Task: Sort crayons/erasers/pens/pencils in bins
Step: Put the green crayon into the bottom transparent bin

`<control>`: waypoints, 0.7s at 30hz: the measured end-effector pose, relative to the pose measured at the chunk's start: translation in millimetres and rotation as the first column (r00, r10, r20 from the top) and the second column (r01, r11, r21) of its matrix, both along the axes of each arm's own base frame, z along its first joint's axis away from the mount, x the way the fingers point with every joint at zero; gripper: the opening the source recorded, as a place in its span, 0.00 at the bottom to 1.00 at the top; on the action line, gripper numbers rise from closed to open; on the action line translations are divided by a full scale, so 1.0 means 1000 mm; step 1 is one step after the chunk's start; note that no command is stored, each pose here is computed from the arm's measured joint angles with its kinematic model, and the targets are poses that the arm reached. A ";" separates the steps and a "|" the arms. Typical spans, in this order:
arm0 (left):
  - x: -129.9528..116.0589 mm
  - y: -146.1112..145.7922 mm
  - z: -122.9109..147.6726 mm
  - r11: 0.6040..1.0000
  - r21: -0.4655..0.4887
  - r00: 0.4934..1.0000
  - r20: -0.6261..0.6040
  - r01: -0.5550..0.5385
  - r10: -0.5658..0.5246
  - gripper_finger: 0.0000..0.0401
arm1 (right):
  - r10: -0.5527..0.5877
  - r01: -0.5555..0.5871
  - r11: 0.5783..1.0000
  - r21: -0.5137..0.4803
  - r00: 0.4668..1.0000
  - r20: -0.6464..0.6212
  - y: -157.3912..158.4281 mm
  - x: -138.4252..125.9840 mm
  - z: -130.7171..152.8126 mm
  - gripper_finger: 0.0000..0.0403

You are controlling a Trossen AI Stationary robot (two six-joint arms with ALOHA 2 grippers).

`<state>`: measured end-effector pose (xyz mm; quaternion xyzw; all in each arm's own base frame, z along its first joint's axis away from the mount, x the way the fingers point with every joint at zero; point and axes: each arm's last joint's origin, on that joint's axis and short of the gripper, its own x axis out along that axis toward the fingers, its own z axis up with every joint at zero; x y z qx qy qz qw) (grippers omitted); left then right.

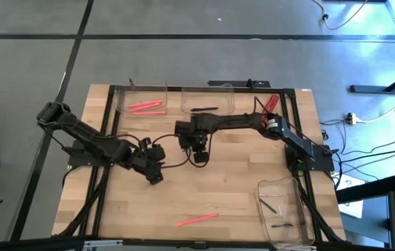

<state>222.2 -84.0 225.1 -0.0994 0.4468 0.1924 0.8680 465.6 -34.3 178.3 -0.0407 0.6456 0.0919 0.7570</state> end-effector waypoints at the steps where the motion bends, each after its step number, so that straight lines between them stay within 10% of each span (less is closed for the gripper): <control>1: -0.001 -0.001 0.000 1.000 0.000 1.000 0.000 0.006 -0.006 0.24 | -0.008 0.008 1.000 0.002 1.000 -0.008 0.000 -0.001 0.003 0.11; 21: -0.045 -0.031 0.034 0.980 -0.098 0.977 0.144 0.175 -0.160 0.24 | -0.120 0.120 0.992 0.027 0.993 -0.007 0.003 -0.003 0.063 0.11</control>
